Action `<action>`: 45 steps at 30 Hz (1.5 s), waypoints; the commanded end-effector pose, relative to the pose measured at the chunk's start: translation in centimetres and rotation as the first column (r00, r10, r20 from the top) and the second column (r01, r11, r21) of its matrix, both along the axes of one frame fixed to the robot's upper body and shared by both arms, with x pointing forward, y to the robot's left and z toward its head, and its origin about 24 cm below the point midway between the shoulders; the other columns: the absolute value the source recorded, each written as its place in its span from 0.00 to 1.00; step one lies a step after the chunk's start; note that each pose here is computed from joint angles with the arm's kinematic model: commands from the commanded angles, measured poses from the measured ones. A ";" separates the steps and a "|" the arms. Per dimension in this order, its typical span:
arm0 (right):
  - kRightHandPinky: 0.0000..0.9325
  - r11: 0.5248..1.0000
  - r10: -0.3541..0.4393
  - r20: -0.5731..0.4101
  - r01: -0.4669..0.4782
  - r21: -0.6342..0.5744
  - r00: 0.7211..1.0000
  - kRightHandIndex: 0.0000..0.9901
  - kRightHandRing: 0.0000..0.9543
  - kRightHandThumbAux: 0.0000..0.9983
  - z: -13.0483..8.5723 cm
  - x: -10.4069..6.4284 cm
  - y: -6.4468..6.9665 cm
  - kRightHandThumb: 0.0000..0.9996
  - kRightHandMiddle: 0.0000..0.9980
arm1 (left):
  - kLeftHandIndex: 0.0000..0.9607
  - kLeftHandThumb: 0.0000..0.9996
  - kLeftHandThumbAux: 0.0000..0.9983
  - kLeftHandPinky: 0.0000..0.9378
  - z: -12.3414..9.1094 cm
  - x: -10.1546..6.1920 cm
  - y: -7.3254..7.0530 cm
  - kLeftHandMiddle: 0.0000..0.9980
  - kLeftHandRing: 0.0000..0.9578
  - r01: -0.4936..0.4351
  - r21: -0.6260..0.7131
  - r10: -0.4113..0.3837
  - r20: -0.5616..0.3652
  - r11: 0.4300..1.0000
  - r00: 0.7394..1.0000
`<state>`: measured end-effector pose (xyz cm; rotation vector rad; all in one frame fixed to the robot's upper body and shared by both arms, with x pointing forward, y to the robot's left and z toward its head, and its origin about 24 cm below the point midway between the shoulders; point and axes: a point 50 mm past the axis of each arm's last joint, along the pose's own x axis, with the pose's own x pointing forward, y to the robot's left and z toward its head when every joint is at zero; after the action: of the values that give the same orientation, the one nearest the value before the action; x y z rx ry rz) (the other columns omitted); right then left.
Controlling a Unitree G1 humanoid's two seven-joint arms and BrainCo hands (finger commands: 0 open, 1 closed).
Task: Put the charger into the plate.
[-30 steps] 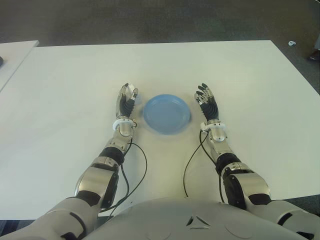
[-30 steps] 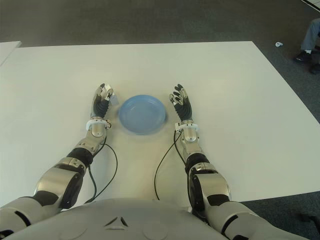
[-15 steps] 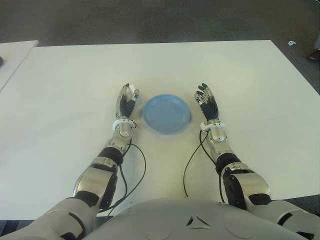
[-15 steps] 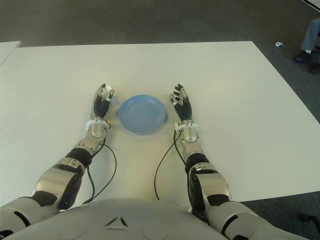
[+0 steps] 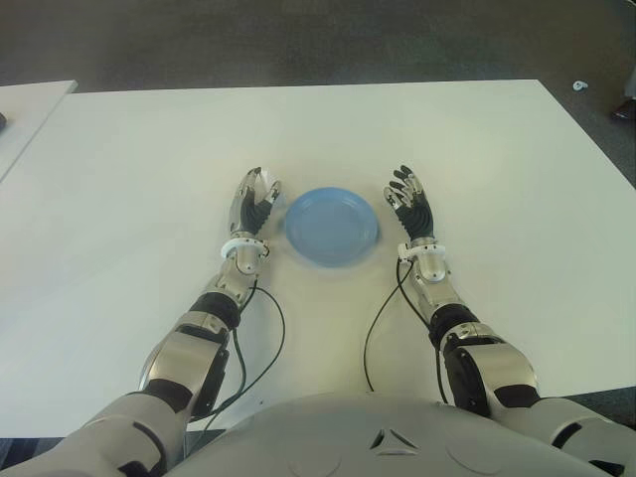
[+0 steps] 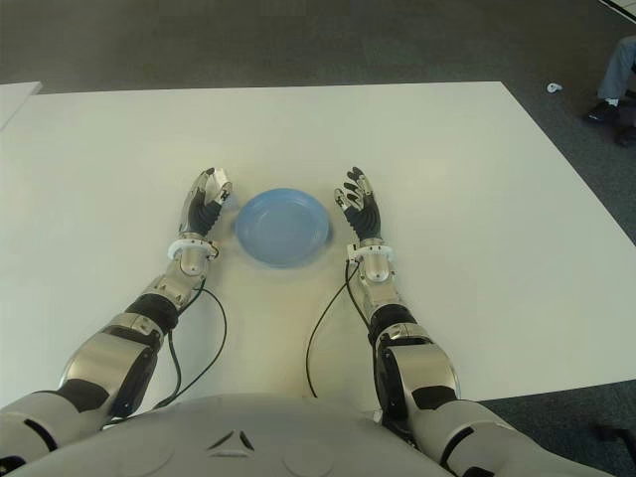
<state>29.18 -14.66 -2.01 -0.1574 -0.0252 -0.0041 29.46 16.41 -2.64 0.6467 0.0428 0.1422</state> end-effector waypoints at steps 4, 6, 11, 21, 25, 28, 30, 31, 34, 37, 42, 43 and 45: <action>0.23 0.999 -0.034 -0.323 0.027 -0.027 0.946 0.03 0.19 0.60 -6.4 -5.6 -0.2 0.00 0.15 | 0.00 0.33 0.18 0.00 -1.3 -1.2 0.8 0.00 0.00 -0.013 0.101 0.017 -0.031 0.995 0.999; 0.23 0.999 -0.035 -0.323 0.027 -0.029 0.946 0.03 0.19 0.61 -6.4 -5.6 -0.2 0.00 0.15 | 0.00 0.33 0.17 0.00 -1.3 -1.2 0.8 0.00 0.00 -0.015 0.113 0.018 -0.023 0.993 1.000; 0.23 0.999 -0.037 -0.321 0.028 -0.033 0.946 0.03 0.19 0.61 -6.3 -5.5 -0.2 0.00 0.15 | 0.00 0.33 0.16 0.00 -1.4 -1.3 1.1 0.00 0.00 -0.022 0.166 0.024 -0.011 0.986 1.000; 0.22 0.999 -0.035 -0.315 0.024 -0.037 0.948 0.04 0.18 0.61 -6.3 -5.5 -0.1 0.00 0.14 | 0.00 0.33 0.16 0.00 -1.3 -1.3 1.6 0.00 0.00 -0.025 0.280 0.018 0.027 0.960 0.999; 0.21 0.999 -0.034 -0.317 0.022 -0.041 0.948 0.04 0.17 0.60 -6.3 -5.5 -0.1 0.00 0.14 | 0.00 0.33 0.17 0.00 -1.0 -1.3 2.0 0.00 0.00 -0.011 0.367 -0.013 0.062 0.930 0.998; 0.20 0.999 -0.031 -0.318 0.017 -0.045 0.948 0.04 0.17 0.58 -6.3 -5.5 0.0 0.00 0.13 | 0.00 0.34 0.17 0.00 -0.9 -1.3 2.2 0.00 0.00 0.001 0.428 -0.037 0.076 0.904 0.996; 0.19 0.999 -0.028 -0.318 0.014 -0.048 0.948 0.04 0.16 0.56 -6.3 -5.5 0.0 0.00 0.13 | 0.00 0.35 0.17 0.00 -0.9 -1.3 2.4 0.00 0.00 0.013 0.464 -0.053 0.073 0.886 0.996; 0.19 0.999 -0.028 -0.318 0.013 -0.049 0.948 0.04 0.16 0.56 -6.3 -5.5 0.0 0.00 0.13 | 0.00 0.35 0.17 0.00 -0.9 -1.2 2.4 0.00 0.00 0.015 0.471 -0.056 0.072 0.882 0.996; 0.19 0.999 -0.024 -0.317 0.009 -0.051 0.948 0.05 0.16 0.55 -6.3 -5.5 0.0 0.00 0.14 | 0.00 0.36 0.17 0.00 -0.9 -1.1 2.6 0.00 0.00 0.035 0.497 -0.070 0.051 0.867 0.996; 0.18 0.999 -0.022 -0.315 0.006 -0.053 0.949 0.05 0.16 0.54 -6.2 -5.5 0.0 0.00 0.14 | 0.00 0.36 0.17 0.00 -1.0 -1.0 2.8 0.00 0.00 0.058 0.507 -0.080 0.021 0.860 0.997; 0.18 0.999 -0.018 -0.314 0.002 -0.054 0.949 0.05 0.15 0.53 -6.2 -5.5 0.0 0.00 0.13 | 0.00 0.34 0.17 0.00 -1.0 -0.9 3.0 0.00 0.00 0.085 0.508 -0.091 -0.013 0.857 0.996; 0.18 0.999 -0.018 -0.315 0.001 -0.055 0.949 0.05 0.15 0.53 -6.2 -5.5 0.0 0.00 0.13 | 0.00 0.34 0.17 0.00 -1.0 -0.9 3.1 0.00 0.00 0.092 0.506 -0.096 -0.020 0.858 0.995; 0.18 0.998 -0.017 -0.314 -0.001 -0.056 0.949 0.05 0.15 0.52 -6.2 -5.5 0.0 0.00 0.13 | 0.00 0.33 0.17 0.00 -1.0 -0.9 3.1 0.00 0.00 0.107 0.499 -0.106 -0.031 0.860 0.994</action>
<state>29.20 -14.21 -1.85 -0.1887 -0.0399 0.0080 29.77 18.77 -2.09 1.1362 -0.1196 0.1102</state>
